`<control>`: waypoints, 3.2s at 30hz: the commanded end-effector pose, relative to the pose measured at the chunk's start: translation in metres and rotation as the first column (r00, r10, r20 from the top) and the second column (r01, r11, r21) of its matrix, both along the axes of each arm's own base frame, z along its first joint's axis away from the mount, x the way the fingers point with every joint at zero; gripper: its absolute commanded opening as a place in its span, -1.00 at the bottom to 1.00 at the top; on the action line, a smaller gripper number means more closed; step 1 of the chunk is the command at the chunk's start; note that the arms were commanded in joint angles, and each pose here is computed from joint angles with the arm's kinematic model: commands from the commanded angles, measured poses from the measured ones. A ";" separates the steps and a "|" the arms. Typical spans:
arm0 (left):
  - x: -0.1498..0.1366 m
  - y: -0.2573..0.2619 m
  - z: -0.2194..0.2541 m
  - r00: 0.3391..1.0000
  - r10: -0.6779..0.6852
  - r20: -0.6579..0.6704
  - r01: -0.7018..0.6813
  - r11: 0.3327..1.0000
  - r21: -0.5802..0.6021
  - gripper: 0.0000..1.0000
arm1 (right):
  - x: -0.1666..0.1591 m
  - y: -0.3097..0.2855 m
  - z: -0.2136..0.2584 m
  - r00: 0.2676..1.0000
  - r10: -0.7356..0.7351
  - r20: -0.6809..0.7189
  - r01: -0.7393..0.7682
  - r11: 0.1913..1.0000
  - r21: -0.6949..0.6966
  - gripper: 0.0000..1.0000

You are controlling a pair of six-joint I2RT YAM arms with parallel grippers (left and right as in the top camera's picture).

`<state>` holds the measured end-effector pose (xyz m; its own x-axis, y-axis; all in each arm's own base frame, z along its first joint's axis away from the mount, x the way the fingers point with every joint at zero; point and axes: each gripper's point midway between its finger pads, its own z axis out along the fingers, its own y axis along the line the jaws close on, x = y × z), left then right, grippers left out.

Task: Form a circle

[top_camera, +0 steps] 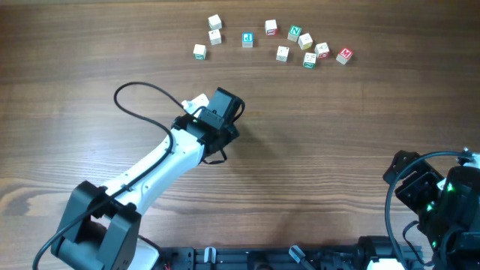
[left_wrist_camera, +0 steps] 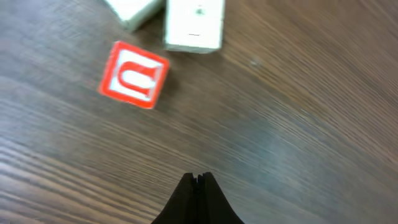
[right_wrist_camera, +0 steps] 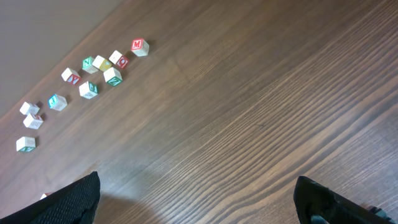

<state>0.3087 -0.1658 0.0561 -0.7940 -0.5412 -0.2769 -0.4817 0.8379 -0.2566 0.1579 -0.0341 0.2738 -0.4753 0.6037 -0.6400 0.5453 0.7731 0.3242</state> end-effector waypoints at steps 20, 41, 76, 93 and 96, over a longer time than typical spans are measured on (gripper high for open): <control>0.003 0.022 -0.052 0.989 0.132 -0.073 -0.126 0.989 0.078 -0.92 | -0.001 -0.001 0.001 1.000 -0.007 0.006 0.007 1.000 0.000 1.00; -0.010 0.028 -0.055 0.975 0.185 -0.126 -0.175 0.980 0.092 -0.92 | -0.001 -0.001 0.001 1.000 -0.007 0.006 0.007 1.000 0.000 1.00; -0.009 0.031 -0.055 0.970 0.215 -0.114 -0.204 0.974 0.101 -0.89 | -0.001 -0.001 0.001 1.000 -0.007 0.006 0.007 1.000 0.000 1.00; -0.009 0.032 -0.055 0.970 0.215 -0.115 -0.204 0.974 0.101 -0.92 | -0.001 -0.001 0.001 1.000 -0.007 0.006 0.007 1.000 0.000 1.00; -0.009 0.032 -0.055 0.970 0.215 -0.115 -0.204 0.974 0.102 -0.92 | -0.001 -0.001 0.001 1.000 -0.007 0.006 0.007 1.000 0.000 1.00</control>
<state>0.3000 -0.1401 0.0045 -0.7105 -0.6674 -0.2230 -0.6574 0.7426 -0.1281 0.1579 -0.0342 0.2738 -0.4752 0.6036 -0.6402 0.5455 0.7730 0.3240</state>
